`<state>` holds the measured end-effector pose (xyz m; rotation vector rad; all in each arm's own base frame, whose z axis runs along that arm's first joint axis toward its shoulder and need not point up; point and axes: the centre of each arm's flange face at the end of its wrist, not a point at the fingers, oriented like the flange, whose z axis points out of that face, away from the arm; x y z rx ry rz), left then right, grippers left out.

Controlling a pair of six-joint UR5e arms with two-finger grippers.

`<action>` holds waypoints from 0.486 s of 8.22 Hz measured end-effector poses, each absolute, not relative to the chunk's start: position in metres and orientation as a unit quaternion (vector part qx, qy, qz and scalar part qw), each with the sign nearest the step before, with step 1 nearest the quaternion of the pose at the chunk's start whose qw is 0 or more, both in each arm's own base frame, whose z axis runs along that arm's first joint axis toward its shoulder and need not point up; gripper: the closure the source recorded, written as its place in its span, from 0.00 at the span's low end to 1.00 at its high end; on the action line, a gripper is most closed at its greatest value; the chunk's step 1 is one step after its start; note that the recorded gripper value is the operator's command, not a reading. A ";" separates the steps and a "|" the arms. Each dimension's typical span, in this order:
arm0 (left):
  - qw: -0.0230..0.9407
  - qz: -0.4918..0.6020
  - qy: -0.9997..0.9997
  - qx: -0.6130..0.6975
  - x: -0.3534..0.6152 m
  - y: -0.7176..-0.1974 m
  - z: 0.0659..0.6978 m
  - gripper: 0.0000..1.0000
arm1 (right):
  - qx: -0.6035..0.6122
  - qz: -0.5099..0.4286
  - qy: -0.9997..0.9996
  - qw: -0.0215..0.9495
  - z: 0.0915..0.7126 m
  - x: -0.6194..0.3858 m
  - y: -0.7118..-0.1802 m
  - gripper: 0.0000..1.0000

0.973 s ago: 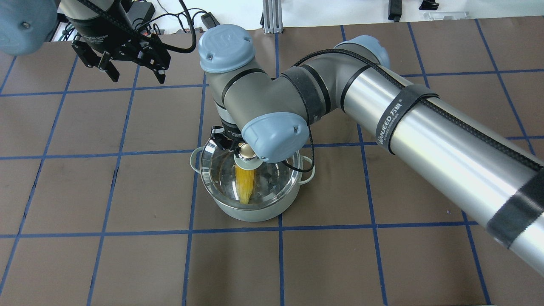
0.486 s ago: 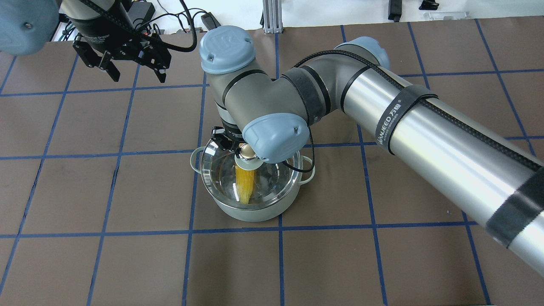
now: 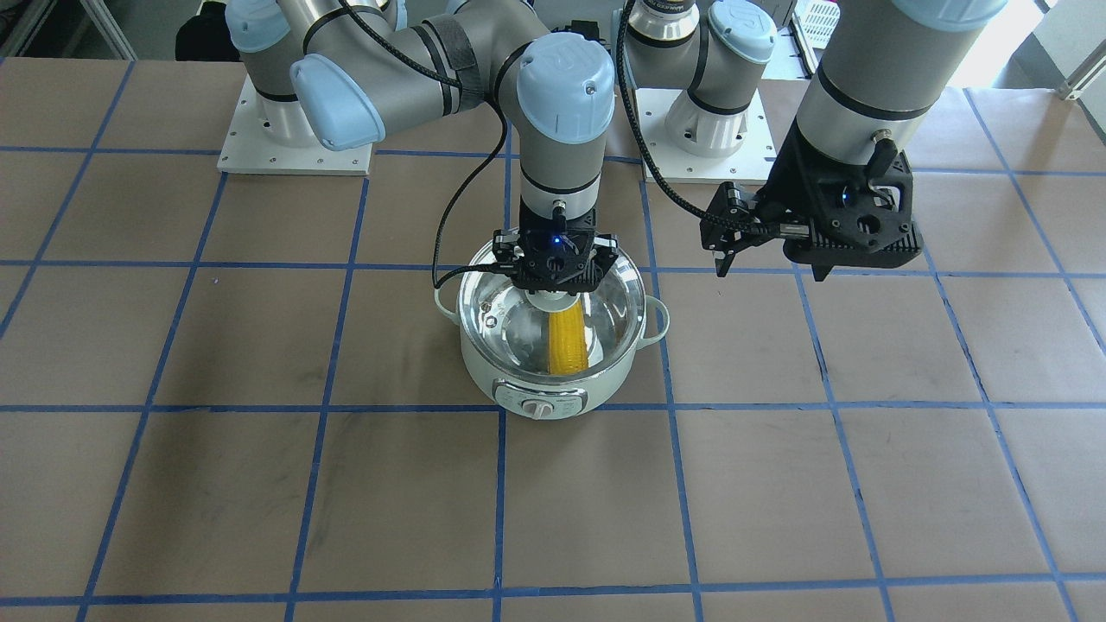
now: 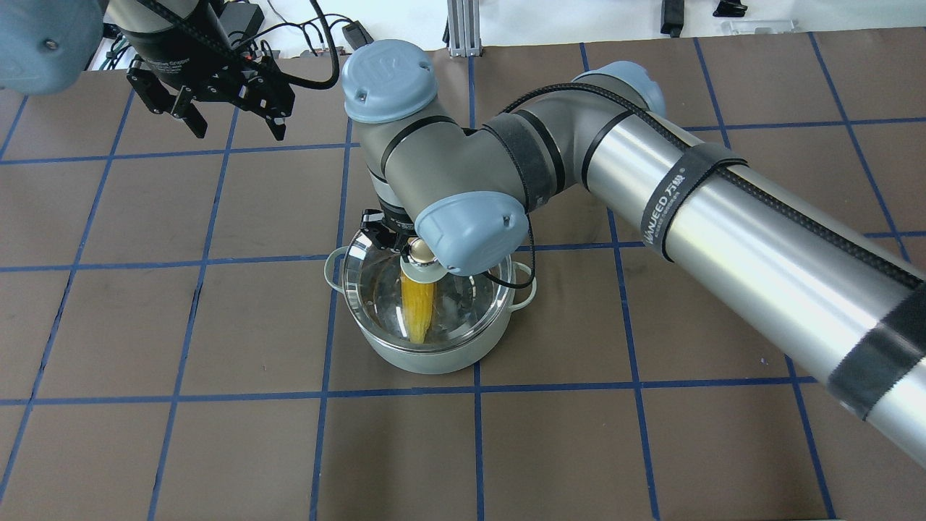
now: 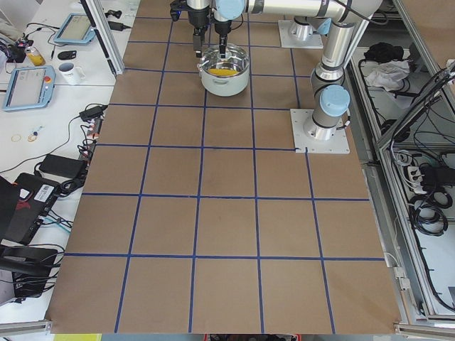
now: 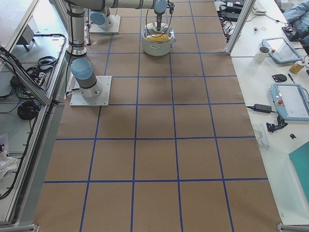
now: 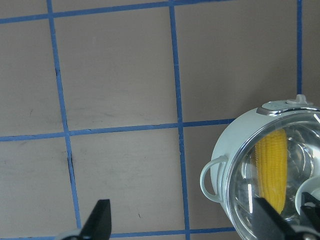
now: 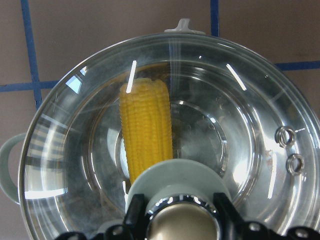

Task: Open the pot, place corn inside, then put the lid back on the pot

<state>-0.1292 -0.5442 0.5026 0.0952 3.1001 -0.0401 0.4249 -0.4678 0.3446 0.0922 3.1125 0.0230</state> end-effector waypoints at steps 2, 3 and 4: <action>0.020 -0.013 0.999 0.031 -0.130 -0.544 0.503 0.00 | 0.031 0.006 0.999 0.011 0.344 0.425 -0.468 0.72; 0.020 -0.013 0.999 0.032 -0.130 -0.544 0.503 0.00 | 0.030 0.005 0.999 0.011 0.344 0.425 -0.468 0.67; 0.020 -0.013 0.999 0.033 -0.130 -0.544 0.503 0.00 | 0.030 0.004 0.999 0.011 0.344 0.425 -0.468 0.42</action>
